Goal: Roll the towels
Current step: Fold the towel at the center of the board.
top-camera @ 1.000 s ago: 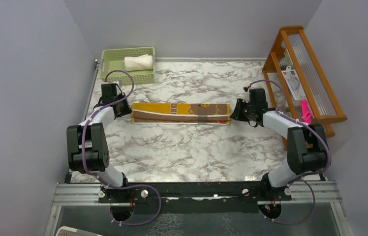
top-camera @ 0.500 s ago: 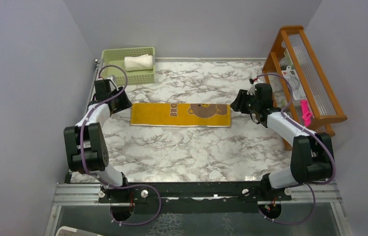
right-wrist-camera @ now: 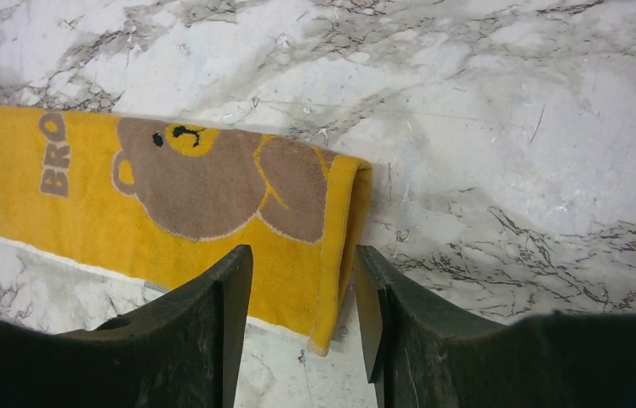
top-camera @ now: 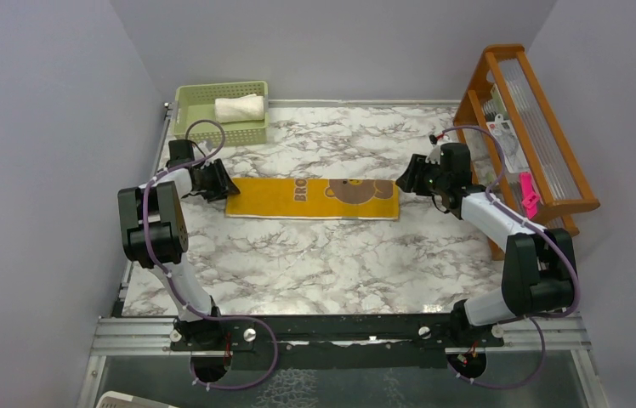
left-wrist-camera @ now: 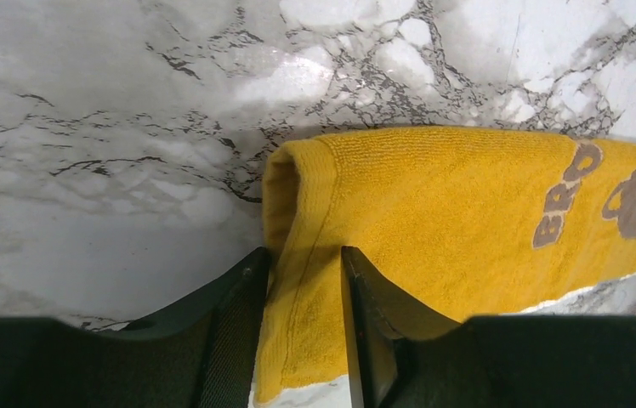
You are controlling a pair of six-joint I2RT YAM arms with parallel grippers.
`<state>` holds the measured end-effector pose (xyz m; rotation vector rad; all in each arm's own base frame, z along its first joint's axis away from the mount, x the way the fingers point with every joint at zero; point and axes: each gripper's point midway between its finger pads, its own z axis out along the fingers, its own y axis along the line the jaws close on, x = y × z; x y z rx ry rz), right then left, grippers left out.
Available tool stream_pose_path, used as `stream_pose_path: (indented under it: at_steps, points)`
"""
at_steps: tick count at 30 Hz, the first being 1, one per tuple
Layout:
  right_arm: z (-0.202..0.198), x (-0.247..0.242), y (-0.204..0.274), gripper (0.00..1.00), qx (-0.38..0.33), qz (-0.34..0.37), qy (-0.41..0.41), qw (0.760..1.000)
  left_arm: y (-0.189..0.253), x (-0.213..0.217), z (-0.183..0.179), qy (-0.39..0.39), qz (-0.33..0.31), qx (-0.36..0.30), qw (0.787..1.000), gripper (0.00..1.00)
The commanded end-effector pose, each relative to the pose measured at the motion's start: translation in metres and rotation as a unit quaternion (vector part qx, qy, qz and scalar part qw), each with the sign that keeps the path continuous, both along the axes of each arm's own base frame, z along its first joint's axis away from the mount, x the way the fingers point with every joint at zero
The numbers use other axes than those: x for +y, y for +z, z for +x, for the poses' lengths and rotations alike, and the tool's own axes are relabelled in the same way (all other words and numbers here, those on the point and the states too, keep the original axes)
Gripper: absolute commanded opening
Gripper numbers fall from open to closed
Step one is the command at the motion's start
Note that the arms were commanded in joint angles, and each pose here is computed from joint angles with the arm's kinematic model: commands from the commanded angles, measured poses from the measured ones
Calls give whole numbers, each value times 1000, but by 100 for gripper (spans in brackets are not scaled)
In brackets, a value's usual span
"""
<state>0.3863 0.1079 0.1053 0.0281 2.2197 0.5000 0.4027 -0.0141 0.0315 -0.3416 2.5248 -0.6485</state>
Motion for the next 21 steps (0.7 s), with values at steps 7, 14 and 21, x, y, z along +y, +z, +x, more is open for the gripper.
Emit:
stream_pose_path:
  at_steps: [7, 14, 21]
  points:
    - [3, 6, 6, 48, -8, 8, 21, 1000, -17, -4, -34, -2, -10, 66, 998, 0]
    - [-1, 8, 6, 48, -2, 13, 23, 1000, 42, 78, -27, 123, 174, 30, 977, 0]
    - [2, 4, 3, 48, 9, 7, 11, 1000, 66, 100, -38, 145, 281, 41, 948, 0]
